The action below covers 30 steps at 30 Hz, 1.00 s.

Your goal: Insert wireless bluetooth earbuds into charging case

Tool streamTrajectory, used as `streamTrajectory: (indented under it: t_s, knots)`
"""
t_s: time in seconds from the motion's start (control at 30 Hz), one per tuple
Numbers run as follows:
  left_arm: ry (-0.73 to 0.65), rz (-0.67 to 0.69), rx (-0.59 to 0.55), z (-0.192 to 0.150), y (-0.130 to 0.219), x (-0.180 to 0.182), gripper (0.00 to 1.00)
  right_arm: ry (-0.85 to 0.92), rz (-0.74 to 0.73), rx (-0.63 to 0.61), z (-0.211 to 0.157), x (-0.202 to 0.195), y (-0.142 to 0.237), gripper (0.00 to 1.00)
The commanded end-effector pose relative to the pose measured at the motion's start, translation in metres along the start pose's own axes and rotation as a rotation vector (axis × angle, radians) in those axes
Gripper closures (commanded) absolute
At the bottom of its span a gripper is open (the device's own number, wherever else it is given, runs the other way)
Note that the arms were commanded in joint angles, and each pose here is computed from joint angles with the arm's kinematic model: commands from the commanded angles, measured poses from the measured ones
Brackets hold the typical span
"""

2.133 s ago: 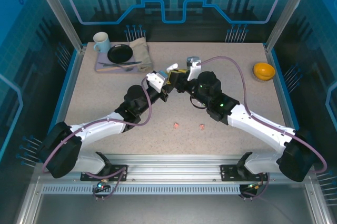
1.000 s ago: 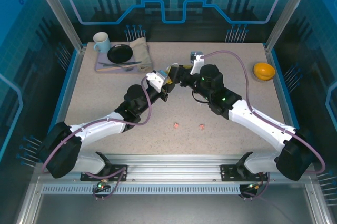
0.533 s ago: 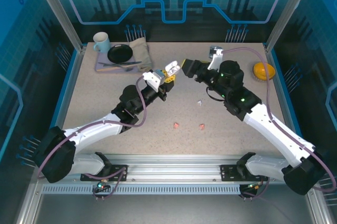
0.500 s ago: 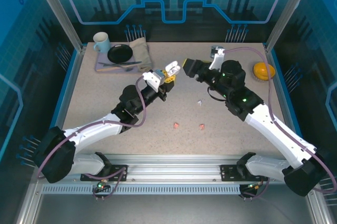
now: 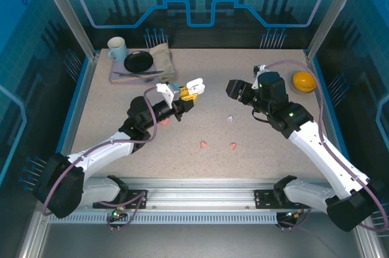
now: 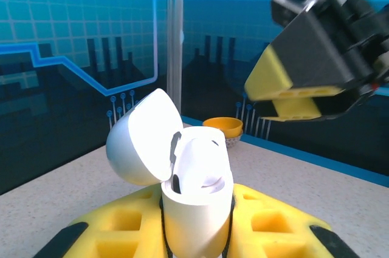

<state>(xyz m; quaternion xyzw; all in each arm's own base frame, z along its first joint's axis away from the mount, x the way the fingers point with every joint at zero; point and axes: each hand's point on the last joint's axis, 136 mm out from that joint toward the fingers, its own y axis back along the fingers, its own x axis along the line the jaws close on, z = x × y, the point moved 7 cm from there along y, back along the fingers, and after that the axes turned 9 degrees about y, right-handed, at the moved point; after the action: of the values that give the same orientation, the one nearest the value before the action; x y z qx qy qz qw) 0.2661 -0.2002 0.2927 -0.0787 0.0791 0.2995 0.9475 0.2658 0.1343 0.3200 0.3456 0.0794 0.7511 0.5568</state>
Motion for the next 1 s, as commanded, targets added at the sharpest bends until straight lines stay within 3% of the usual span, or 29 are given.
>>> streamTrajectory:
  t_s: [0.0,0.27,0.7,0.77,0.97]
  knots:
    - [0.032,-0.127,0.005,0.005,0.011,-0.011,1.00,-0.071,-0.208,0.156,-0.028,-0.038,-0.012,0.27]
    - [0.060,-0.238,0.073,0.000,0.014,-0.018,1.00,-0.162,-0.440,0.326,-0.065,-0.074,-0.045,0.29]
    - [0.022,-0.119,0.010,-0.004,0.013,-0.004,1.00,-0.298,-0.612,0.494,-0.096,-0.079,-0.113,0.33]
    - [0.019,-0.114,0.008,-0.005,0.012,-0.003,1.00,-0.232,-0.592,0.508,-0.093,-0.073,-0.127,0.35]
    - [0.020,-0.112,0.005,-0.004,0.011,-0.002,1.00,0.183,-0.437,0.623,-0.086,-0.069,-0.171,0.34]
